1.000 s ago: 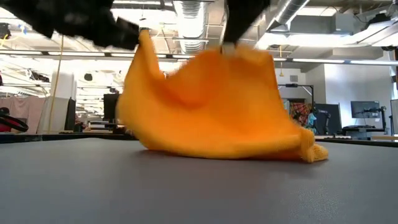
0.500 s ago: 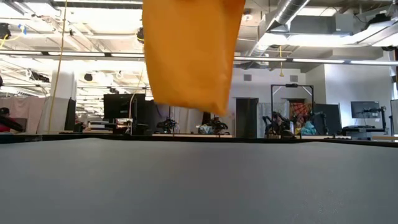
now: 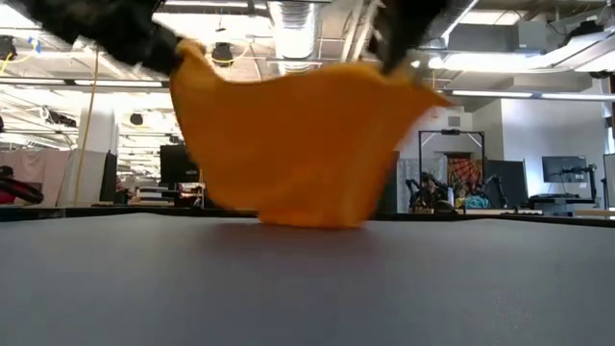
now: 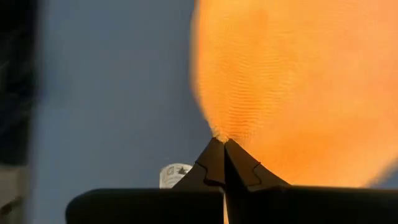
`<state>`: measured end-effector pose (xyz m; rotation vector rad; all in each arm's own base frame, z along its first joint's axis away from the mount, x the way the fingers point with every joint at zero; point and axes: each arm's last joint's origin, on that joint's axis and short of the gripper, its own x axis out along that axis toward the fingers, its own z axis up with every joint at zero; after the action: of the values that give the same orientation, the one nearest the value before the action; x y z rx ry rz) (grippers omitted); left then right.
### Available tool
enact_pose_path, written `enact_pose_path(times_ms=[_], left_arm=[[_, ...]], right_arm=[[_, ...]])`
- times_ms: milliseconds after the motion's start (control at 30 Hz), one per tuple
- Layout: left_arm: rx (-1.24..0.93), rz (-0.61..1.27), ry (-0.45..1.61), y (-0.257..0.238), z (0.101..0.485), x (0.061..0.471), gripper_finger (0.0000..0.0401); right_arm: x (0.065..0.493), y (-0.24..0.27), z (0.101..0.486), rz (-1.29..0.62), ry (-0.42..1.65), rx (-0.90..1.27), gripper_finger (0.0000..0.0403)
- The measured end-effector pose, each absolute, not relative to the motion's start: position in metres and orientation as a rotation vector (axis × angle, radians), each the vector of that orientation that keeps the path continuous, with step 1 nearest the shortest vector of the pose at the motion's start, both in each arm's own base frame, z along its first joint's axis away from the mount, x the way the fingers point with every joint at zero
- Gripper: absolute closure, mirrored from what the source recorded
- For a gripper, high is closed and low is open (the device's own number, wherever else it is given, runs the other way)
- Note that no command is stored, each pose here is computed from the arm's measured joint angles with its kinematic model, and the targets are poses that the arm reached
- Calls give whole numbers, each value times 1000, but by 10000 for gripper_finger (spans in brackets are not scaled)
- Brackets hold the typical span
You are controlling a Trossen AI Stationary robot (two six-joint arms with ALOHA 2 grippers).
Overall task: Roll towel
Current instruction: Fold the yellow microfiber cloth
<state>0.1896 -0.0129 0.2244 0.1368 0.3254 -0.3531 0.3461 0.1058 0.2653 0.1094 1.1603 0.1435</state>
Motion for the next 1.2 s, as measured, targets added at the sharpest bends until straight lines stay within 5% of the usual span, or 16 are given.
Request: enact_pose_path(times_ms=[100, 267, 800, 1200], left_arm=[[63, -360, 307, -26, 192, 180, 401], [11, -298, 338, -38, 180, 172, 401], [46, 175, 440, -24, 174, 159, 398], [-73, 234, 444, -19, 179, 142, 308]], right_arm=[[354, 139, 226, 183, 1163, 136, 391], [375, 165, 215, 227, 1052, 182, 390], [405, 131, 239, 216, 980, 280, 341], [413, 84, 239, 192, 1038, 332, 339]])
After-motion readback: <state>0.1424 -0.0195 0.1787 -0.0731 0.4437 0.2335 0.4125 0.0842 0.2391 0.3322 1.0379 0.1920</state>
